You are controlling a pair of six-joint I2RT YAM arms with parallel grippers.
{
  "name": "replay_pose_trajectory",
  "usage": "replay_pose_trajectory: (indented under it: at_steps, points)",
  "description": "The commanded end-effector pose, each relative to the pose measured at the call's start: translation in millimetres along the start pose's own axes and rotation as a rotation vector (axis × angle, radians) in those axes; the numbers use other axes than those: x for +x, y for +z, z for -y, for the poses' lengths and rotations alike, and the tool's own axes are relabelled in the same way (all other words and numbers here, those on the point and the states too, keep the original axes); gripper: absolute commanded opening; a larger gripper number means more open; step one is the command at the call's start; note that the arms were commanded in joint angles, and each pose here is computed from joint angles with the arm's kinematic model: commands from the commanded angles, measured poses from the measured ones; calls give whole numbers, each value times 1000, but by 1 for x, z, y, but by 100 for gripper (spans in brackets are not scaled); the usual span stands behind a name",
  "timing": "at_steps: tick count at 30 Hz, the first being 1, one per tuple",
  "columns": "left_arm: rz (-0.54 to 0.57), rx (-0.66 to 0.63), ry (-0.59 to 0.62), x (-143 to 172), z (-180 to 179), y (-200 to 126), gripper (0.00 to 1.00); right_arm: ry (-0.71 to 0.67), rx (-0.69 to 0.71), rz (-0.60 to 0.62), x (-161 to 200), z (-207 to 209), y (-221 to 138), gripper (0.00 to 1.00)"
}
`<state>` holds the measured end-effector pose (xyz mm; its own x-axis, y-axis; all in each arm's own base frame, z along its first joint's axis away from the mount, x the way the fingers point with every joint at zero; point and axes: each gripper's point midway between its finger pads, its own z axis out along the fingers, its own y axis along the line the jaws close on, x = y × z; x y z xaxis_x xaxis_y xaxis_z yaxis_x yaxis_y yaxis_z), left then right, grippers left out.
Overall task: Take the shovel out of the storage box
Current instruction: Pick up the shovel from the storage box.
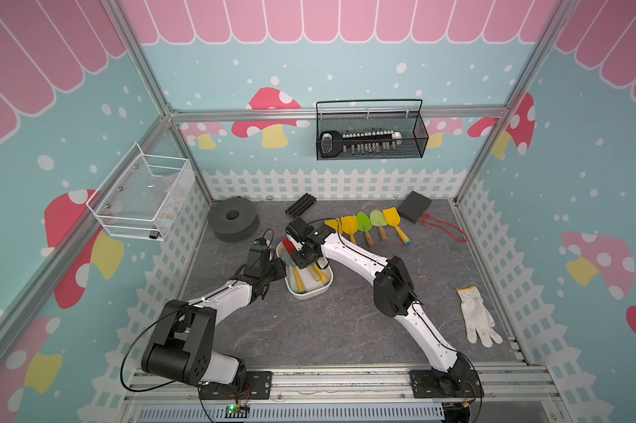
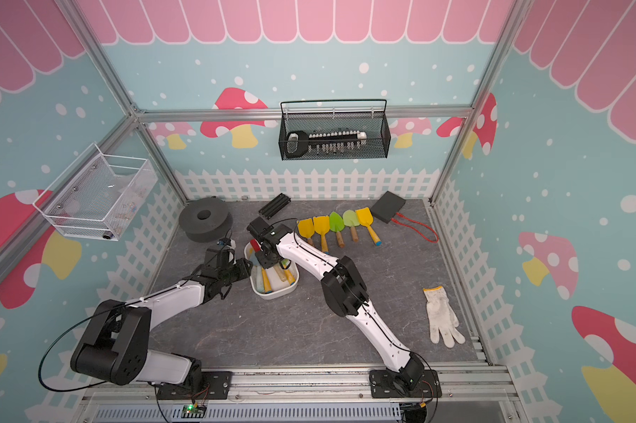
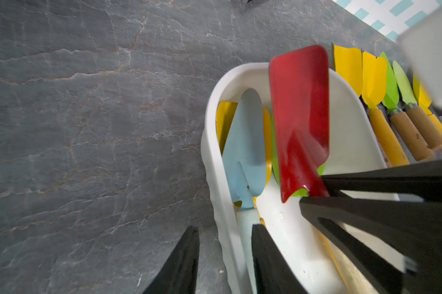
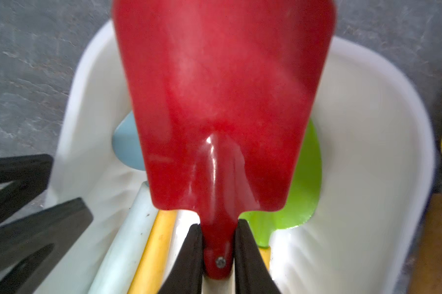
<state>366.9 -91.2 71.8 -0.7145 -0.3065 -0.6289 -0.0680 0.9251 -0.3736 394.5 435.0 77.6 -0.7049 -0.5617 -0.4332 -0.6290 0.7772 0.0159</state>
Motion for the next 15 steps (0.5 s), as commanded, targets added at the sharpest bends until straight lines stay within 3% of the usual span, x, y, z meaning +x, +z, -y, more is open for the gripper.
replay_pose_trajectory:
  at_steps: [1, 15]
  points:
    - [11, -8, 16, -3, -1, 0, 39, 1, 0, 80, -21, 3, -38, 8]
    - [8, 2, 18, -4, 2, -2, 39, -13, -37, 84, -9, 17, -76, 9]
